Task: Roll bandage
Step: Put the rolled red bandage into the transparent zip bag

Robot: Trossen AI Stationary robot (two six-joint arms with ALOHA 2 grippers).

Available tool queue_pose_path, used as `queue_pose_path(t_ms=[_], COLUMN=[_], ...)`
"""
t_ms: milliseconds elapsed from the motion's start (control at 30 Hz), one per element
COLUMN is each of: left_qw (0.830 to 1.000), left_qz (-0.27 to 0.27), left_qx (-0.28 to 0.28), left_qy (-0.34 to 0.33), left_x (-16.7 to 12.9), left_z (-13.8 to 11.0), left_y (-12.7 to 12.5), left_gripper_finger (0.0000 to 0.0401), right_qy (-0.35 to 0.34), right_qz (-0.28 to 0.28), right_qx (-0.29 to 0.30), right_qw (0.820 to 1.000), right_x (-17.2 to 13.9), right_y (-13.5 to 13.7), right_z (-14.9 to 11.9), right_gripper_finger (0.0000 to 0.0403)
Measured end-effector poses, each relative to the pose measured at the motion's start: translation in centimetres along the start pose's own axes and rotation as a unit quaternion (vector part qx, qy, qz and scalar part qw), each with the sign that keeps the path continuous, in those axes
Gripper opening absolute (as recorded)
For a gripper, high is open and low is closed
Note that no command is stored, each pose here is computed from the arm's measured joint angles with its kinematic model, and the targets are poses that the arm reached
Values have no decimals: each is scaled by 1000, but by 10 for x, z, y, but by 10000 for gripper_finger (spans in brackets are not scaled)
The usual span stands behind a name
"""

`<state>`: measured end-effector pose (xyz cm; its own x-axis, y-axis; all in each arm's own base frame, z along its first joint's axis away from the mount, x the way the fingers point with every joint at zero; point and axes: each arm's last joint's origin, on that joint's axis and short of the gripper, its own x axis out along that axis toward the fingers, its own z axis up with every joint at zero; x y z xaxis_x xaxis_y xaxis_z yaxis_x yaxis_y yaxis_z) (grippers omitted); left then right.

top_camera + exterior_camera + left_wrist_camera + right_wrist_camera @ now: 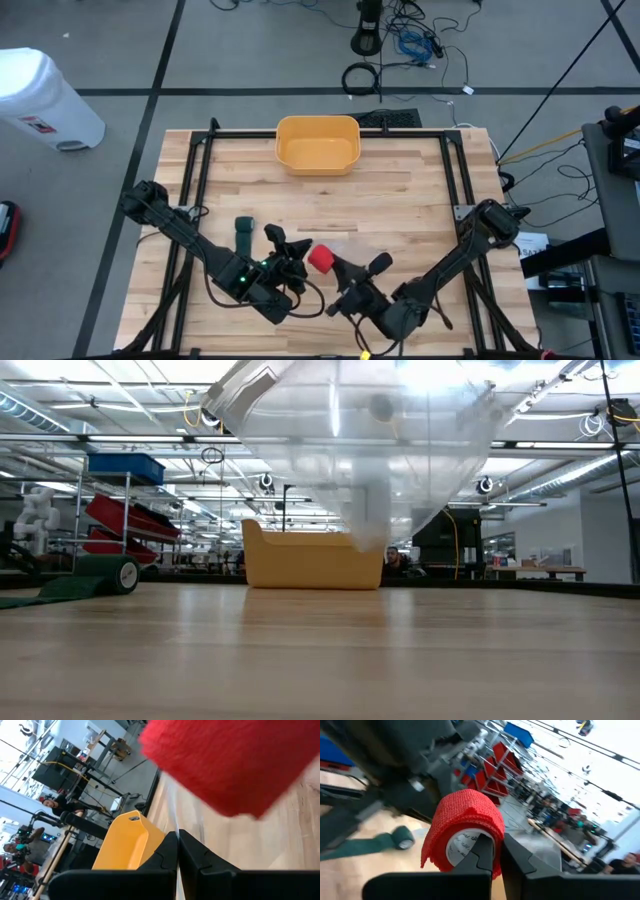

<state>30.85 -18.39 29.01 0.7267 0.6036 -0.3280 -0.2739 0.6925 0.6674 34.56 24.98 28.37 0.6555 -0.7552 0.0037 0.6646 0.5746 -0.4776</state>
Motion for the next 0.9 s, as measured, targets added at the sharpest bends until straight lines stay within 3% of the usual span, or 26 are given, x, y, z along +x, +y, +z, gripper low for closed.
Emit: queue_pose_path(t_ms=[900], left_qw=[1000], left_qz=[15], left_qx=[15], left_qy=[-22], left_x=[-18], left_z=[1], left_y=[-1], left_gripper_finger=[4], right_qy=[10], right_qz=[-13], right_qx=[-30], right_qw=[999], right_x=[4], right_y=[6], right_z=[-11], right_gripper_finger=[6])
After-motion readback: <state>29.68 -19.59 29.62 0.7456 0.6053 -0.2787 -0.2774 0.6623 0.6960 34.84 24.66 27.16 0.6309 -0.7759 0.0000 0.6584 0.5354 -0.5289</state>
